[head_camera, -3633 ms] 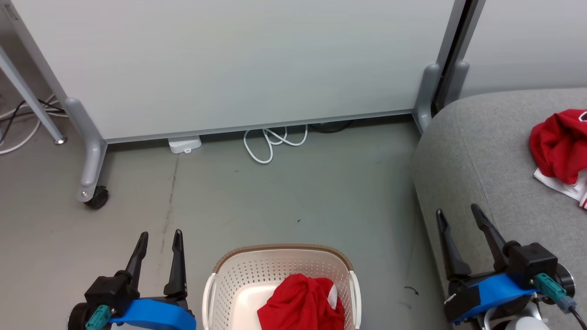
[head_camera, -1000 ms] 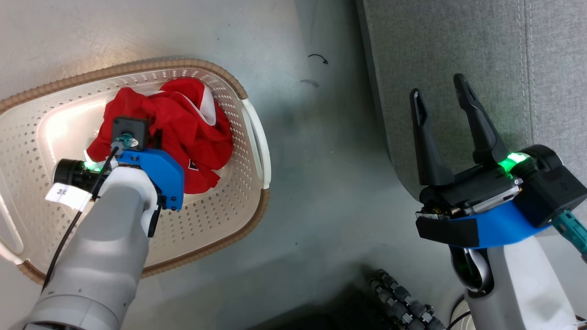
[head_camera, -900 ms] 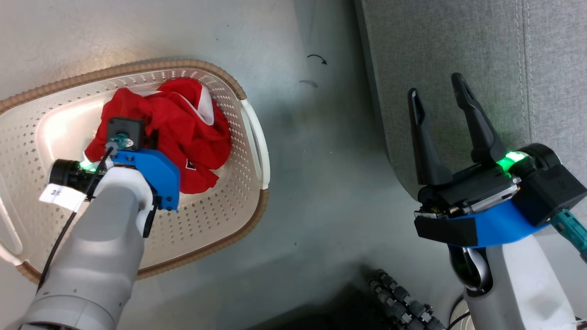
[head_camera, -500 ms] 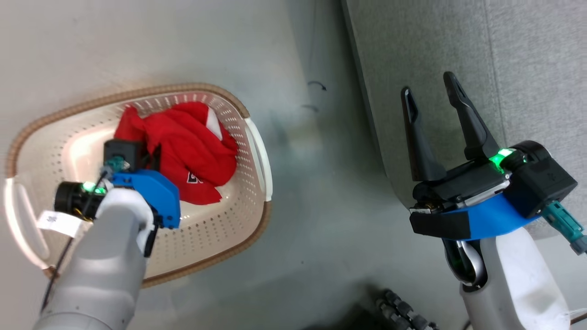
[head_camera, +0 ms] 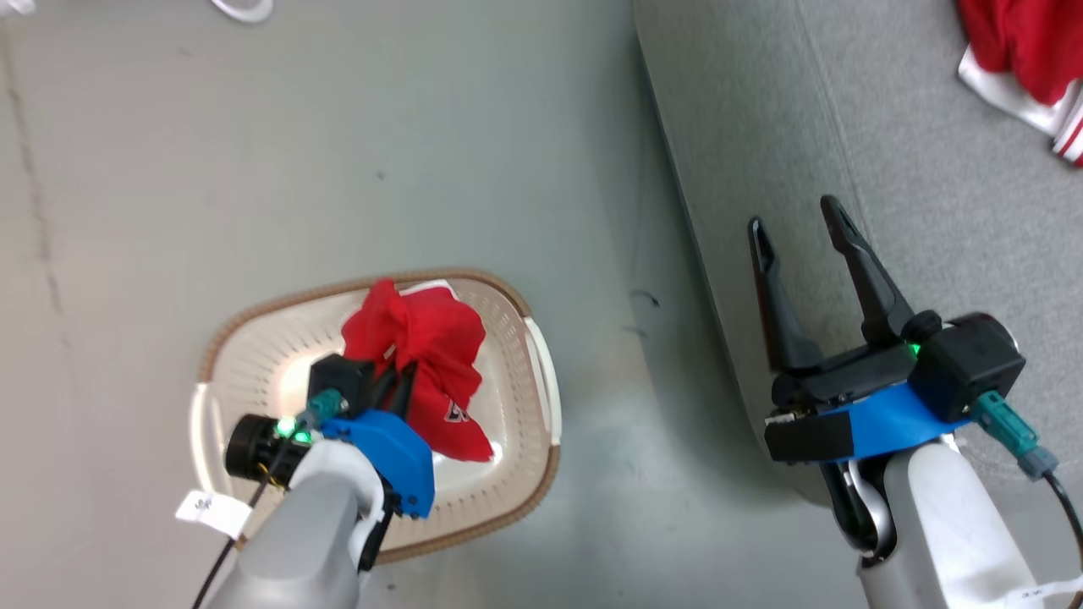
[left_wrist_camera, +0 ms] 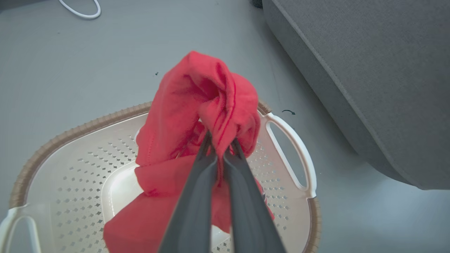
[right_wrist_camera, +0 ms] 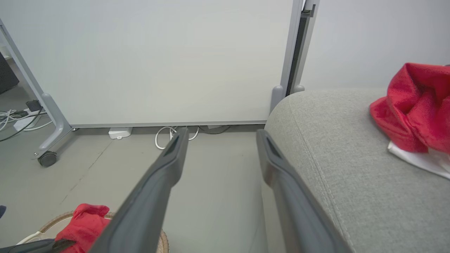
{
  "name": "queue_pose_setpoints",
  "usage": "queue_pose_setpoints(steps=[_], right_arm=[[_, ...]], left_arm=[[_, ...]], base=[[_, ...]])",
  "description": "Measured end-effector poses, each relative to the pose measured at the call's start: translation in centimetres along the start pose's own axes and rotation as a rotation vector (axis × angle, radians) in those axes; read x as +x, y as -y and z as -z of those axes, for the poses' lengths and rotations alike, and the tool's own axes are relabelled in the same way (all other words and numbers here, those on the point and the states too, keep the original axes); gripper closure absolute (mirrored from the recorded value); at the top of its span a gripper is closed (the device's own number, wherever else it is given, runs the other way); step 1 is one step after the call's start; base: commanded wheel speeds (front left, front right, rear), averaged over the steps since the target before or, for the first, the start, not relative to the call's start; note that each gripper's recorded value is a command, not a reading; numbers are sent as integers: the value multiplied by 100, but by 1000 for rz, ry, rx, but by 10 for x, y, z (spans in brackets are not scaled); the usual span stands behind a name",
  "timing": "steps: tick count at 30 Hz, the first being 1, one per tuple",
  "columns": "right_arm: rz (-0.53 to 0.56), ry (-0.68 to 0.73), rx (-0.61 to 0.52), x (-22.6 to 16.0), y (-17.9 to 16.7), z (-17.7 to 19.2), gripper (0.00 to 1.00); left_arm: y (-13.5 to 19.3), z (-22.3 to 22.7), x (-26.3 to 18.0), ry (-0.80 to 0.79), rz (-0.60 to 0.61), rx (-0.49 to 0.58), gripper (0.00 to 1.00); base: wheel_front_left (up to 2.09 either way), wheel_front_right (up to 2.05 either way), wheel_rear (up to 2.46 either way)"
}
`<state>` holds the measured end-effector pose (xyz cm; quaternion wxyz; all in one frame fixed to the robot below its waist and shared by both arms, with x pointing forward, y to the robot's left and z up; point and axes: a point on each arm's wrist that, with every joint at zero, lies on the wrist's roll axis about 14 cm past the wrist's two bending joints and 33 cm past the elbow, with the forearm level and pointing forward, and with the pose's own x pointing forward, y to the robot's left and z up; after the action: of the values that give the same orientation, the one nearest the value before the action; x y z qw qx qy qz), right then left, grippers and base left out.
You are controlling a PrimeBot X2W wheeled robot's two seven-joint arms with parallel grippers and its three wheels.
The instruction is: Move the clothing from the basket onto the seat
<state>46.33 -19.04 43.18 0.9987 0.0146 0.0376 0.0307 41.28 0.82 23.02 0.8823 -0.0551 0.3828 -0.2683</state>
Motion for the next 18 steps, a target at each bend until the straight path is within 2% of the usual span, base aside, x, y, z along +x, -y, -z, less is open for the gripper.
queue_pose_setpoints(steps=[18], right_arm=[[-105, 152, 23, -34, -45, -79, 0]], left_arm=[[15, -103, -108, 402, -72, 74, 100]], base=[[0, 0, 0]])
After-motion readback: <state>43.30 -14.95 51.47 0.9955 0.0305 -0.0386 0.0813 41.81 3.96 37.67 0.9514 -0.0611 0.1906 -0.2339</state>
